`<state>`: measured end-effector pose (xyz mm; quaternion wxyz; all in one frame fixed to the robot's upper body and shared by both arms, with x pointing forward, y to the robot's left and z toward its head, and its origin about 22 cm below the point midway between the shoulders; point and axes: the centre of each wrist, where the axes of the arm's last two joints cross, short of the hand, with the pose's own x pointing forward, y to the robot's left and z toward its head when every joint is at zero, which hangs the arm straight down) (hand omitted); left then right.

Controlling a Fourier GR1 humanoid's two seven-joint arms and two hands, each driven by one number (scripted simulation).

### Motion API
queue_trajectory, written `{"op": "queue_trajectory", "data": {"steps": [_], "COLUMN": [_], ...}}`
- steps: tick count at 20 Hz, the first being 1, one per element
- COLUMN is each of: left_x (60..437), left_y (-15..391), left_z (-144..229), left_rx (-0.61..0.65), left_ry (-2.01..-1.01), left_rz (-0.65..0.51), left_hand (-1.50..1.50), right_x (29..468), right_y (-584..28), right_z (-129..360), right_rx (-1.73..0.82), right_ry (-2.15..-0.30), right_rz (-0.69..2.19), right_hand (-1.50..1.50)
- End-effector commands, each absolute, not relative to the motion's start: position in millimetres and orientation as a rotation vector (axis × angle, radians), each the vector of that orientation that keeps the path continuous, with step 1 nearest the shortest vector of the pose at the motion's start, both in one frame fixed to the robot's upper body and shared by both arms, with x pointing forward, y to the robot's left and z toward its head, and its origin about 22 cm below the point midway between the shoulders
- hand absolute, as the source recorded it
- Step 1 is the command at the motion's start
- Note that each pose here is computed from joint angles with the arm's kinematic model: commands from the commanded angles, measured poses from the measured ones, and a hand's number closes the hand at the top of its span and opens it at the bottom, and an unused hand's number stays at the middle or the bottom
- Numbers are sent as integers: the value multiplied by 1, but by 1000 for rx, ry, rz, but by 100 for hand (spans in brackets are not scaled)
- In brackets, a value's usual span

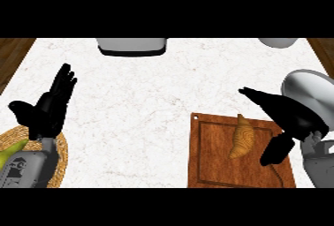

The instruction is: Pick the croissant from the cutting board and place it in the pan

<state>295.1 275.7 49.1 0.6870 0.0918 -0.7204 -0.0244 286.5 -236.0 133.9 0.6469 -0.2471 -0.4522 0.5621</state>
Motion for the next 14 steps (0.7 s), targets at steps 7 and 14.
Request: {"op": "queue_trajectory", "data": {"steps": [7,14], "left_x": [293,302], "left_y": [268,278], "left_z": [43,46], "left_rx": [212,205], "left_ry": [-1609,-1620], "left_rz": [-60,-44], "left_hand": [0,0], "right_x": [276,289], "right_y": [-219,-210], "right_z": [120,105], "right_rx": [-586,-691], "right_ry": [-934,-779], "right_rz": [1364,1474], "right_hand": [-150,-150]}}
